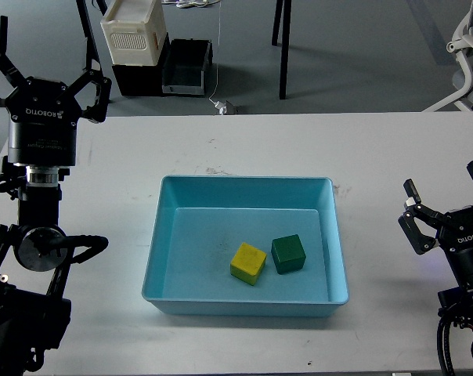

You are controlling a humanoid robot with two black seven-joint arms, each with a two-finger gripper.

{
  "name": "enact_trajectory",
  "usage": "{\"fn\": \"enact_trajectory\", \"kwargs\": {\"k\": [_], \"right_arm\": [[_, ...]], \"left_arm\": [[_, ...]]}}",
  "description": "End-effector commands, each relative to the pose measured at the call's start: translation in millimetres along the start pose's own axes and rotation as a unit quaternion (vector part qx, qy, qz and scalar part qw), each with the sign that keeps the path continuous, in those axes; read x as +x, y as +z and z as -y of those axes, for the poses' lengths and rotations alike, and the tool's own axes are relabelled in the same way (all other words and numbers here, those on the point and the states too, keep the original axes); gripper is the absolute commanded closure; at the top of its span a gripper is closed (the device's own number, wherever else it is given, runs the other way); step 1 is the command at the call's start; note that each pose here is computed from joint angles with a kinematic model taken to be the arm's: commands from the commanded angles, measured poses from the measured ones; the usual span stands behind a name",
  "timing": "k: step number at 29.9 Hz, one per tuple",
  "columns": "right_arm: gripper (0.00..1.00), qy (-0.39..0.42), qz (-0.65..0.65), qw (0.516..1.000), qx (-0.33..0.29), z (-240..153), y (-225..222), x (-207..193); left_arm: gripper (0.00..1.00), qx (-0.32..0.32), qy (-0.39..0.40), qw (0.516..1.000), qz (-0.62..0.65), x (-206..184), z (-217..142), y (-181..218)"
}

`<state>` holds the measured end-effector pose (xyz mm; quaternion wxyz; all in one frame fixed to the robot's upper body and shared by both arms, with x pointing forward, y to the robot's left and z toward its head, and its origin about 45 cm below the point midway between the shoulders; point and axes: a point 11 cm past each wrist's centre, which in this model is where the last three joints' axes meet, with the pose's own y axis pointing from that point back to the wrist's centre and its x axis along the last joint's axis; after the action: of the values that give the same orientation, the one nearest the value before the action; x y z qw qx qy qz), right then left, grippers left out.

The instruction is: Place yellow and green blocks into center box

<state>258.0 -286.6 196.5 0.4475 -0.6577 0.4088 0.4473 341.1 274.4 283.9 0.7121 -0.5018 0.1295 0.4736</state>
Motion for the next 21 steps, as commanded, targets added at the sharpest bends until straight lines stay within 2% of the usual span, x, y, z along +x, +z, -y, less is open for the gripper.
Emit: {"fn": "enact_trajectory", "kwargs": {"k": [1,5,11,21], "right_arm": [[0.00,-0.001,0.002,1.000,-0.012,4.9,7.1,-0.1],[0.00,-0.004,0.011,0.999,-0.031,7.0,21.6,-0.3],[0.00,-0.002,0.013,0.999,-0.033,6.6,23.0,1.4],[0.00,-0.012,0.008,0.998,-0.057,22.6,34.5,0.7]], "left_arm": [[0.00,-0.015,0.035,0.999,-0.020,8.0,-27.0,10.6],[0.00,-0.022,0.065,0.997,-0.042,11.6,-52.4,15.9],[0.00,0.002,0.100,0.993,-0.066,12.0,-85.3,12.6],[0.00,0.066,0.127,0.984,-0.105,6.4,-113.9,-20.5]]}}
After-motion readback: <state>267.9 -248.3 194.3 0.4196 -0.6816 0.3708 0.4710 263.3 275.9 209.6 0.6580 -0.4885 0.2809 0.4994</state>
